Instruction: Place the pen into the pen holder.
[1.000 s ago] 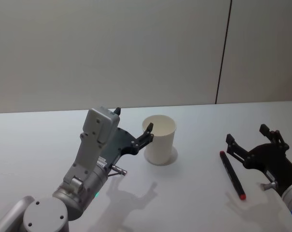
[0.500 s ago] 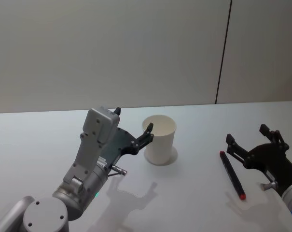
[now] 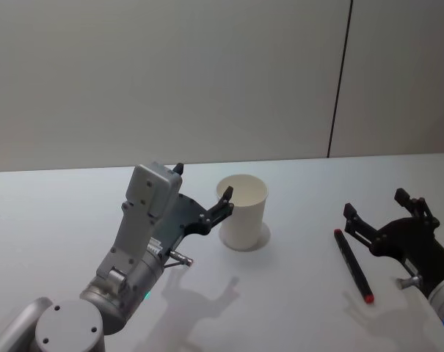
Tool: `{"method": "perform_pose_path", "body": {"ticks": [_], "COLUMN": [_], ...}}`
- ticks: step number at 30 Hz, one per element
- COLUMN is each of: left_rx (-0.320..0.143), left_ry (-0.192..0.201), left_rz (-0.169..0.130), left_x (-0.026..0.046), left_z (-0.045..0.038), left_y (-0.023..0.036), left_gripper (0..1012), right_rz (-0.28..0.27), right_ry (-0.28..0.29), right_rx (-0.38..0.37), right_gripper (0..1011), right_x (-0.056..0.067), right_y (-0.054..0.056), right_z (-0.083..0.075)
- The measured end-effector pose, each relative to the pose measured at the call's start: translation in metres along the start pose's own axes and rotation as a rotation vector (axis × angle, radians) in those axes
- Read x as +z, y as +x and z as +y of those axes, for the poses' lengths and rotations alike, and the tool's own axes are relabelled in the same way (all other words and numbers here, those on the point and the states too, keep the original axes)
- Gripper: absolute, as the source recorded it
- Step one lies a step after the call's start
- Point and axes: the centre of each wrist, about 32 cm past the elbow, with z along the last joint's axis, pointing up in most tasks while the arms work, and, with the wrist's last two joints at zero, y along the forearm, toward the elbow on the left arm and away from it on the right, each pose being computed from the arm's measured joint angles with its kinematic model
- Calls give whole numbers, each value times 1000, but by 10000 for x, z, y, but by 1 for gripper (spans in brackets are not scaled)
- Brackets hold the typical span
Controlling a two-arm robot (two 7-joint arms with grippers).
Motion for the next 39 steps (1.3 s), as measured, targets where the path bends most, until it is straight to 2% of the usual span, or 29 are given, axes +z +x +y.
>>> {"method": "perform_pose_path", "body": {"ticks": [19,27,39], "left_rx": [0,0,0], "left_ry": [0,0,0], "left_rz": [0,0,0], "left_x": [0,0,0], "left_z": [0,0,0], "left_y": [0,0,0], "left_gripper": [1004,1004,1004], "right_rz": [-3,19,77], "right_ry": [-8,-48,-156], "right_rx": [11,24,30], "right_gripper": [1001,1001,1001], "right_x": [27,100,278], "right_y": [23,75,171], "right_z": [18,62,184]}}
